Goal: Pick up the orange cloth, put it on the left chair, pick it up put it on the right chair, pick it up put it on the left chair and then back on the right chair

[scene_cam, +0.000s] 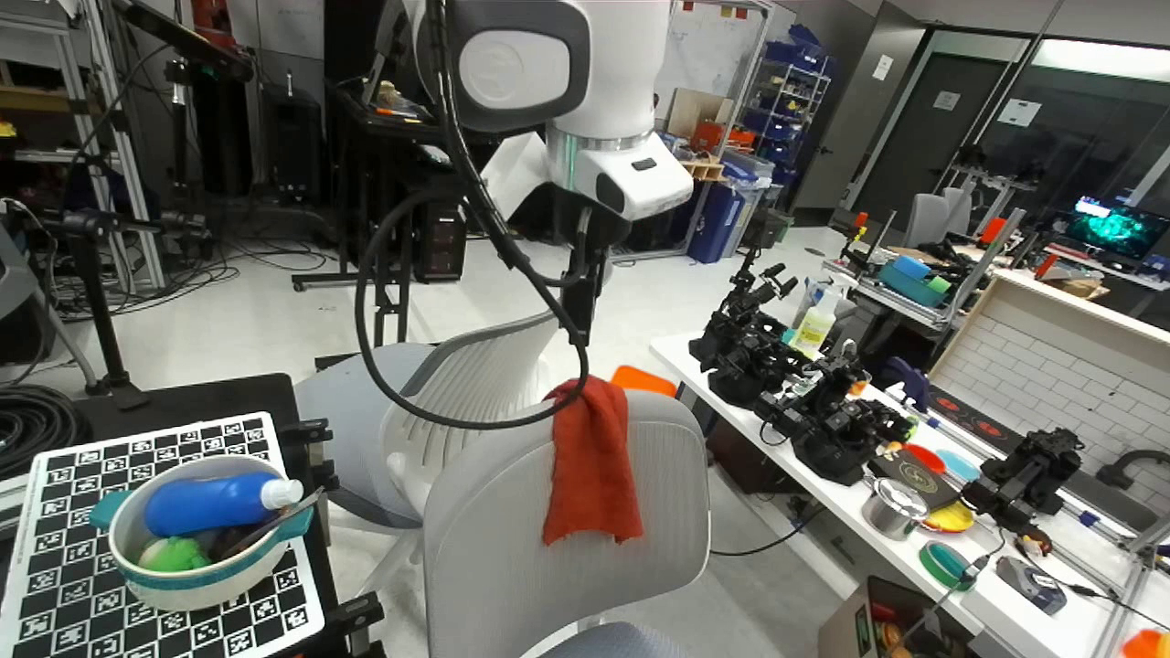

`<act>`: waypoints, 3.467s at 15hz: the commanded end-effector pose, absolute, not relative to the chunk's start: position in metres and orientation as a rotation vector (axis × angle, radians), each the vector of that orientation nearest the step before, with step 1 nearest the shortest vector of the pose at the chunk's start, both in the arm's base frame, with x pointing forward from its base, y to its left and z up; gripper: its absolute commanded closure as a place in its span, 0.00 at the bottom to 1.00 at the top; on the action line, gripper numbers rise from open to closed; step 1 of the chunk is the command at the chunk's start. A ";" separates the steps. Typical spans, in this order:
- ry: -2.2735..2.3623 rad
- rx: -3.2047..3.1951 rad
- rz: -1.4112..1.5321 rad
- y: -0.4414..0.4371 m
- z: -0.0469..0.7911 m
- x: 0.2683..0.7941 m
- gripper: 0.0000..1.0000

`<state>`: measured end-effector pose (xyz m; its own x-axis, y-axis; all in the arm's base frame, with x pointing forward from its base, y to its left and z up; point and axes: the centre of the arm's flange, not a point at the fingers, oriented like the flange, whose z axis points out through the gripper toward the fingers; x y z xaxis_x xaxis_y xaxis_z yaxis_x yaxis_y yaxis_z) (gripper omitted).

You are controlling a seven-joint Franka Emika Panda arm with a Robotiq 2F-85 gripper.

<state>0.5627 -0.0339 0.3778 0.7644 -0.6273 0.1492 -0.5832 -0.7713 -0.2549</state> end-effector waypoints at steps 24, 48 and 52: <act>1.261 -2.707 -0.099 -0.018 0.240 0.677 0.51; 0.927 -2.586 -0.563 0.064 0.624 0.654 0.98; 0.863 -2.591 -0.555 0.109 0.627 0.651 0.98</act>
